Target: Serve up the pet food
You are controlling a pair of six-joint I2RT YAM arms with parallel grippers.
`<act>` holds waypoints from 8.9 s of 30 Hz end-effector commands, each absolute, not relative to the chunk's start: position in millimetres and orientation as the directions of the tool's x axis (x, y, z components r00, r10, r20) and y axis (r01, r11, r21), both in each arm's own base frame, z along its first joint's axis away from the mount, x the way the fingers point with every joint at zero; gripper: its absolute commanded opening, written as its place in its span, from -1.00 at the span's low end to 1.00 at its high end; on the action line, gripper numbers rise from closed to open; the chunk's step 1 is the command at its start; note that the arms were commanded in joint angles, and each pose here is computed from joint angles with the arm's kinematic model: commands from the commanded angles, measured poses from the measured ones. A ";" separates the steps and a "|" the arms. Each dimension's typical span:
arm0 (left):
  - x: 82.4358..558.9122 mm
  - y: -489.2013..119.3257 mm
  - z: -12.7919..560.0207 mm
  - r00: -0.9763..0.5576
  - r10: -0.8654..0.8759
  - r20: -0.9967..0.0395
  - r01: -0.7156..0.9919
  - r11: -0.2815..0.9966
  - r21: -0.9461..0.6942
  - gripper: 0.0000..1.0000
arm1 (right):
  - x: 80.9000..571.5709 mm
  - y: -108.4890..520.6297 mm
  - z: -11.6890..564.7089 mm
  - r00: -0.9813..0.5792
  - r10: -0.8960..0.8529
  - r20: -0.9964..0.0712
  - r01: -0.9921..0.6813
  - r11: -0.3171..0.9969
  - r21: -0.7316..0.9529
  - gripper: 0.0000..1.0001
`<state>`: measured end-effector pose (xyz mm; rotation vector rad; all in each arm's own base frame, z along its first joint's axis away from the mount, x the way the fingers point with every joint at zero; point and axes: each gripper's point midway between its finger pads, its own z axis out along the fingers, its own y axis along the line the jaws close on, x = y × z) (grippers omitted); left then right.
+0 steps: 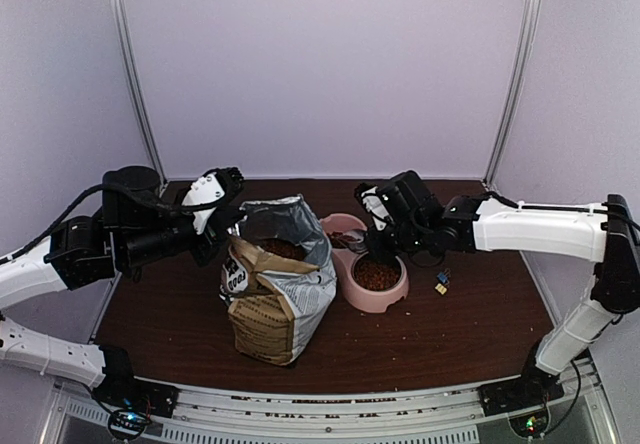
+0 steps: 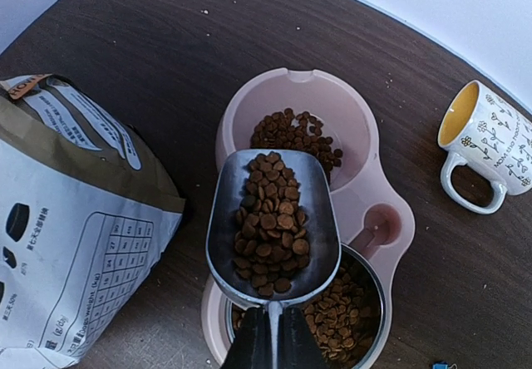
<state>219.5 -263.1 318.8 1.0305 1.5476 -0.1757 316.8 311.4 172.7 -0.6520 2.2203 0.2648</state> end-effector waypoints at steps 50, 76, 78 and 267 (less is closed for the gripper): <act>218.8 -264.5 372.2 0.196 0.367 -0.909 0.647 0.649 0.401 -1.00 | 345.3 288.3 176.8 -0.630 -0.613 -0.477 -0.562 0.784 -0.265 -1.00; 219.2 -267.9 368.7 0.195 0.376 -0.906 0.654 0.639 0.405 -1.00 | 307.4 213.5 255.6 -0.474 -0.208 -0.856 -0.301 0.951 -0.064 -1.00; 219.4 -268.2 368.3 0.194 0.376 -0.906 0.655 0.638 0.405 -1.00 | 303.7 193.5 254.3 -0.461 -0.151 -0.875 -0.235 0.971 -0.044 -1.00; 89.7 -277.8 294.9 -0.394 0.504 -0.768 0.838 0.540 -0.075 0.53 | 295.3 330.8 298.8 -0.498 0.044 -0.866 -0.555 0.751 0.357 0.44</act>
